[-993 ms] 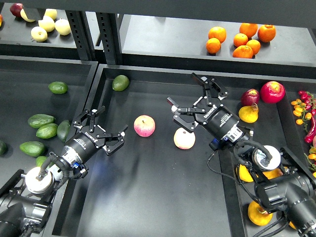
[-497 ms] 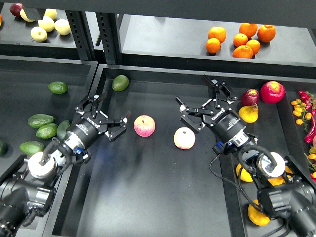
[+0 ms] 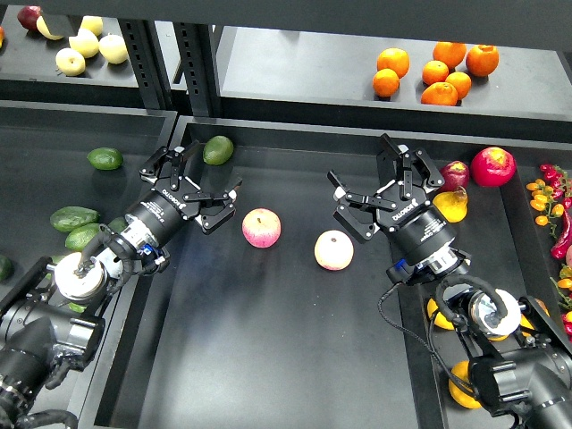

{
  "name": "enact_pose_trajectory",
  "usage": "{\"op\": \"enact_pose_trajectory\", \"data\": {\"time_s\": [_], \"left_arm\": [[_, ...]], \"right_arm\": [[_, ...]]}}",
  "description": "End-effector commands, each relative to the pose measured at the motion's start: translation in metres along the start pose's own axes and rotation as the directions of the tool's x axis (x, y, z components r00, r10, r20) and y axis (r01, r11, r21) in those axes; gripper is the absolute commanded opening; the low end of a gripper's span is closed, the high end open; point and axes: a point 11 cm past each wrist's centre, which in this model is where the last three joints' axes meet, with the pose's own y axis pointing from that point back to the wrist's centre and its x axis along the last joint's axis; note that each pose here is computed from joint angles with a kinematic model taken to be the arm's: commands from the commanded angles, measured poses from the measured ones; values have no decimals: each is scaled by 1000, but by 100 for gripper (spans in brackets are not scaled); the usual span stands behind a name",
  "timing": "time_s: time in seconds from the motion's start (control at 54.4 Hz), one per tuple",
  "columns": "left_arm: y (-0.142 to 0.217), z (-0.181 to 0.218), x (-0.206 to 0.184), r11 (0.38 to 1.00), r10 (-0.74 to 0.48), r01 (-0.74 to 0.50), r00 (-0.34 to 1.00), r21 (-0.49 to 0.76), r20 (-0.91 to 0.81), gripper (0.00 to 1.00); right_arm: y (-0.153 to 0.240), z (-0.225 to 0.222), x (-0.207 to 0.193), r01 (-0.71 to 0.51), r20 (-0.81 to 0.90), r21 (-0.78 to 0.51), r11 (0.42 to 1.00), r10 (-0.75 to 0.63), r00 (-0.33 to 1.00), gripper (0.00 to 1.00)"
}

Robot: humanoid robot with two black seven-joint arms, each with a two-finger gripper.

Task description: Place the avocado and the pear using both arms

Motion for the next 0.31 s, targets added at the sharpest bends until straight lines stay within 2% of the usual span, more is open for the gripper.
{"op": "enact_pose_trajectory", "data": {"time_s": [0.0, 0.294], "left_arm": [[0, 1, -1, 1000, -2, 2, 1000, -3, 0, 99], [1, 2, 0, 1000, -2, 2, 1000, -9, -2, 99]], "right_arm": [[-1, 0, -2, 11, 10, 6, 1000, -11, 1000, 100], [-1, -4, -4, 16, 8, 16, 1000, -16, 1000, 100]]}}
